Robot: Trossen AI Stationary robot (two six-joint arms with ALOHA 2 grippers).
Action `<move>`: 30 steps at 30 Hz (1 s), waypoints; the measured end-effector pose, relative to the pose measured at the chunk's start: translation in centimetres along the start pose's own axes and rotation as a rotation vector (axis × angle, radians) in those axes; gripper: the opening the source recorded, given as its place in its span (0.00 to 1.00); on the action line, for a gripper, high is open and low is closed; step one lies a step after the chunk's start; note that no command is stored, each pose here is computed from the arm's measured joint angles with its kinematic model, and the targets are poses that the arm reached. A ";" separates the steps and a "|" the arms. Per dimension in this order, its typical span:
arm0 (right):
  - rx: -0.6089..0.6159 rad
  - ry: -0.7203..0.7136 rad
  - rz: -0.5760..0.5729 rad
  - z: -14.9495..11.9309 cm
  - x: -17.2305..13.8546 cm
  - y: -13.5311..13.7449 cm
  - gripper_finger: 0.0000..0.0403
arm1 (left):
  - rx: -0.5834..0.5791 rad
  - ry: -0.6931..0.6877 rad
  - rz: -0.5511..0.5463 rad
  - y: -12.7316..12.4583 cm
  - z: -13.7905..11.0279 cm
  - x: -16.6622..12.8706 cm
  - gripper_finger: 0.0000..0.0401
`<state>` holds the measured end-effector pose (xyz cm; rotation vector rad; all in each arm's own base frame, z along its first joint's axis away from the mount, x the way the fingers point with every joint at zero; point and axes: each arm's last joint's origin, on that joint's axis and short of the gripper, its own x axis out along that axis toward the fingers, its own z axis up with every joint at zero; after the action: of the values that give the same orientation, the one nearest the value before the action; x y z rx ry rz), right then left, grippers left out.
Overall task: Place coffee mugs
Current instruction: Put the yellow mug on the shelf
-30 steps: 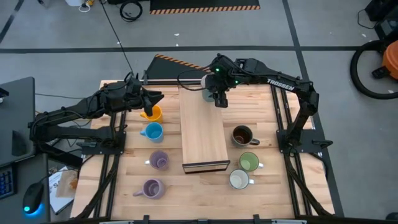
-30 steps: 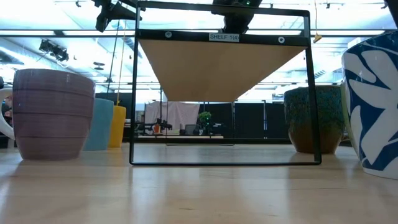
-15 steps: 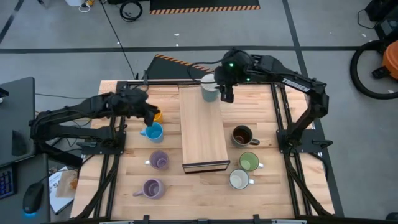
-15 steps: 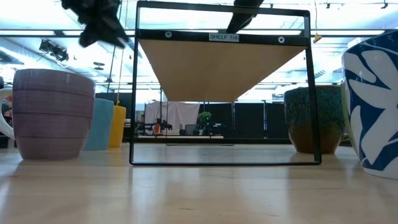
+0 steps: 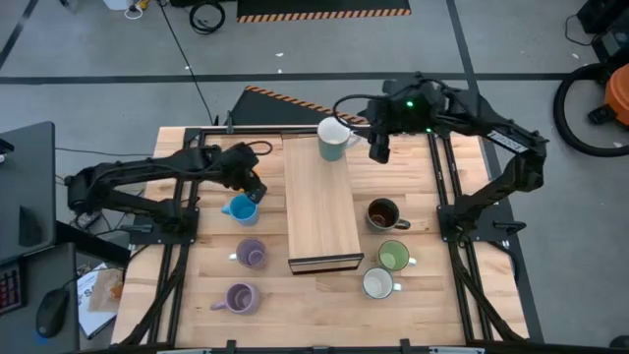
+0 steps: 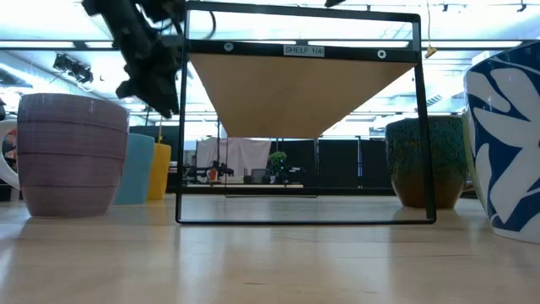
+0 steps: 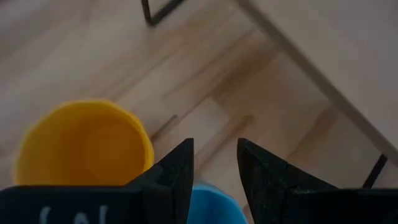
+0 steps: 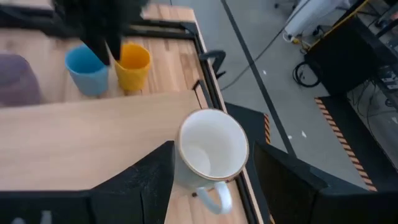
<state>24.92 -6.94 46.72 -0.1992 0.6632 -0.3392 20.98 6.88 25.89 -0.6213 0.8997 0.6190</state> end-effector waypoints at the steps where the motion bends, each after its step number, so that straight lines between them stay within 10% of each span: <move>1: 0.006 -0.011 0.005 0.0 -0.4 0.1 0.55 | -0.012 0.026 0.009 0.2 0.0 0.4 0.32; 12: 0.073 -0.014 0.029 0.0 -1.4 1.1 0.55 | 0.075 0.224 0.219 -0.1 2.8 1.1 0.32; 30: 0.096 -0.013 0.067 0.2 -1.8 2.9 0.55 | 0.071 0.400 0.265 0.0 3.7 5.0 0.39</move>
<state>24.41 -3.63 47.05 -0.0877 0.6378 -0.3047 25.23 10.62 23.42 -0.5760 1.3880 0.7084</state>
